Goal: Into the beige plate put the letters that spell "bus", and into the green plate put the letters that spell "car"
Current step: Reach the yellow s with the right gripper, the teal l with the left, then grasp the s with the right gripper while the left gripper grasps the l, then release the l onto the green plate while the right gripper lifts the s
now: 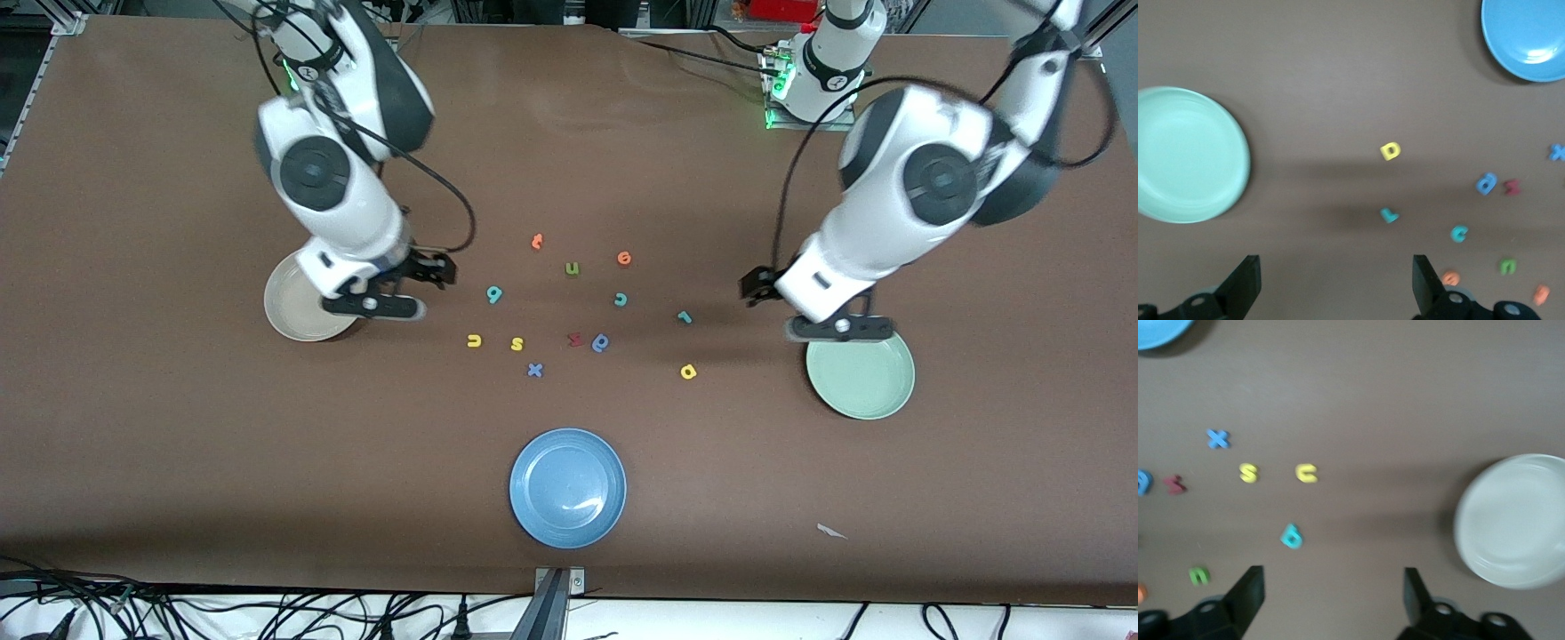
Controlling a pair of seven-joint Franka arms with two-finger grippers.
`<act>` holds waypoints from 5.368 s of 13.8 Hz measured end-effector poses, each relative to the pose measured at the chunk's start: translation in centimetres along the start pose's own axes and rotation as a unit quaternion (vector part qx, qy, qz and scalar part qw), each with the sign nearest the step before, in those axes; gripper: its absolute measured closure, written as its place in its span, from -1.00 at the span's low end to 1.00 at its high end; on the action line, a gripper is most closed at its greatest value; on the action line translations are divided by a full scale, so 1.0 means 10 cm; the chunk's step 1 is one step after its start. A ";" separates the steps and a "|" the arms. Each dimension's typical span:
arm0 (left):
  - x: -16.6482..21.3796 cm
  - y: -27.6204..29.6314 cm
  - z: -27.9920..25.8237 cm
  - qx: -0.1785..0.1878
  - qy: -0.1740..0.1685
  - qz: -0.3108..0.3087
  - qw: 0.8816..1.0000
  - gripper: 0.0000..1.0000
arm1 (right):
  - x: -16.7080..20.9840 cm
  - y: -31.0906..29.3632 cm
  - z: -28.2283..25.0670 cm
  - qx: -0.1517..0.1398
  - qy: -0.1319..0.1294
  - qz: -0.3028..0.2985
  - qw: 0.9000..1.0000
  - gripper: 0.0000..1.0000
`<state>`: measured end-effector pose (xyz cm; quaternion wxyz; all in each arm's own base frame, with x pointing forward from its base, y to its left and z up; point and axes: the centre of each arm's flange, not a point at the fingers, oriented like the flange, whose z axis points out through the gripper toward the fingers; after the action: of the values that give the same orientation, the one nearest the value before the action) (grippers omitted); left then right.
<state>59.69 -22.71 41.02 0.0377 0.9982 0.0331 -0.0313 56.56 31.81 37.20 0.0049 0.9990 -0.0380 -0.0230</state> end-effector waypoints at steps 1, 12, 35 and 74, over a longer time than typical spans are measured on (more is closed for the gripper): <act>-0.03 0.10 0.22 -0.007 0.004 -0.020 1.000 -1.00 | 0.02 -0.12 0.22 0.005 0.007 0.007 1.000 -0.43; -0.70 0.42 2.01 0.006 0.082 -0.189 0.979 -1.00 | 0.15 -0.97 1.59 0.040 0.047 0.049 0.997 -0.02; -0.59 0.54 2.43 0.026 0.010 -0.314 0.949 0.02 | 0.42 -0.67 1.38 -0.001 0.050 0.017 0.999 0.68; 0.83 -2.02 1.74 0.142 -0.094 0.147 0.974 0.54 | 0.29 -0.67 1.58 -0.013 -0.018 0.039 0.999 0.46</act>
<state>65.56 -3.40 21.72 -0.0977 0.9798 -0.1226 -0.1240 59.20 38.18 21.21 0.0179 0.9961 -0.0766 -0.0411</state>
